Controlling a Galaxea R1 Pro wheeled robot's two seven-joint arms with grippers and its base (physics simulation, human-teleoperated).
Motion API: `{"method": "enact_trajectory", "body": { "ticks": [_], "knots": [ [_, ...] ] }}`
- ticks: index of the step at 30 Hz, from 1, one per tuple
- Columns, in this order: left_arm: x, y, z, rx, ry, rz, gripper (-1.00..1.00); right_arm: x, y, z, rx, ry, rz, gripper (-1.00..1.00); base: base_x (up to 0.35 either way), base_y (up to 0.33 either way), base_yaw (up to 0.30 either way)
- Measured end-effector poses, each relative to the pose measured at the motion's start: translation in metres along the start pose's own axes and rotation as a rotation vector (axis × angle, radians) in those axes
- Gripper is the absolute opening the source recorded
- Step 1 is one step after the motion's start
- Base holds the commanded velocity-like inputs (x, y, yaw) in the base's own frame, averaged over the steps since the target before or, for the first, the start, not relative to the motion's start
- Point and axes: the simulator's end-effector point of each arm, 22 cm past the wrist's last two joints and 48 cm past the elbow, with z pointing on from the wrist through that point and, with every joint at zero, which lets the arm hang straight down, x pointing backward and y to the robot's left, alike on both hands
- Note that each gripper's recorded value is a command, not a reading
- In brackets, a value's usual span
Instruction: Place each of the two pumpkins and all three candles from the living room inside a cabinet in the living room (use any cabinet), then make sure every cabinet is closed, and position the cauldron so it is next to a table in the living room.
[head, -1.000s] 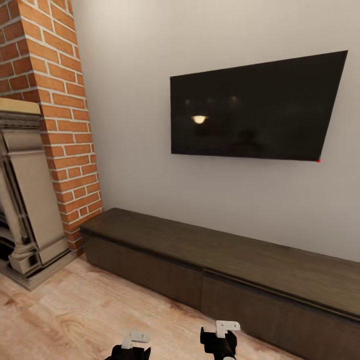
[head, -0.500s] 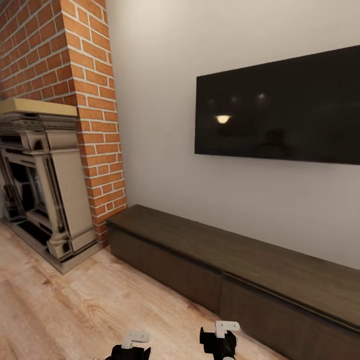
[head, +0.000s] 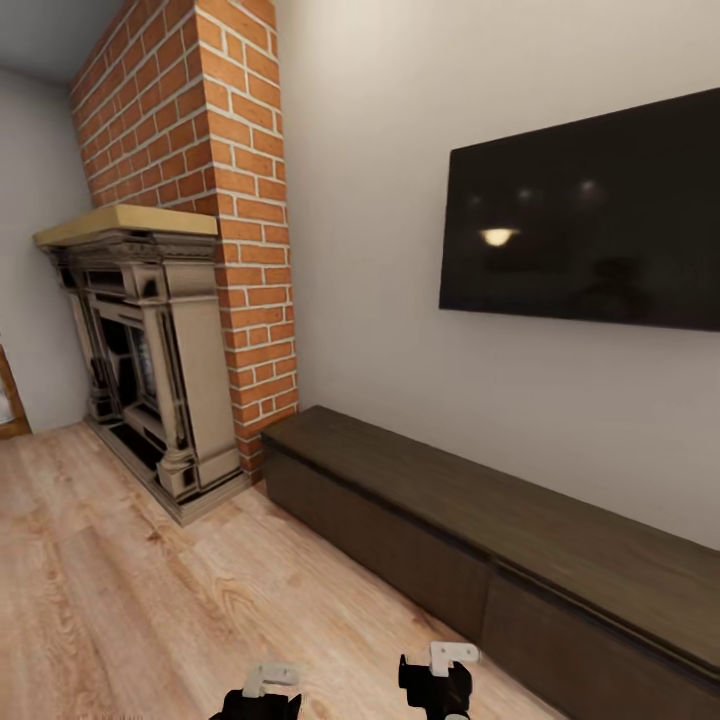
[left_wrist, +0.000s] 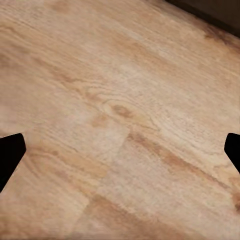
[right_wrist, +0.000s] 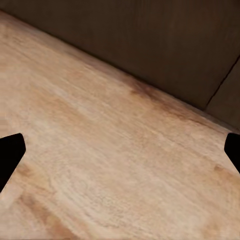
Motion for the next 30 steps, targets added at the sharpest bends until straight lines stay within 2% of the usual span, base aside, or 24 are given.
{"method": "enact_trajectory", "body": {
  "ticks": [13, 30],
  "knots": [
    [0.0000, 0.0001, -0.0001, -0.001, 0.000, 0.000, 1.00, 0.0000, -0.0006, 0.0001, 0.000, 0.000, -0.001, 1.00, 0.121, 0.288, 0.293],
    [-0.0004, 0.0004, -0.0001, -0.002, -0.002, 0.001, 1.00, -0.0003, 0.0005, -0.0001, -0.003, -0.001, -0.004, 1.00, 0.186, 0.287, 0.293]
  ]
}}
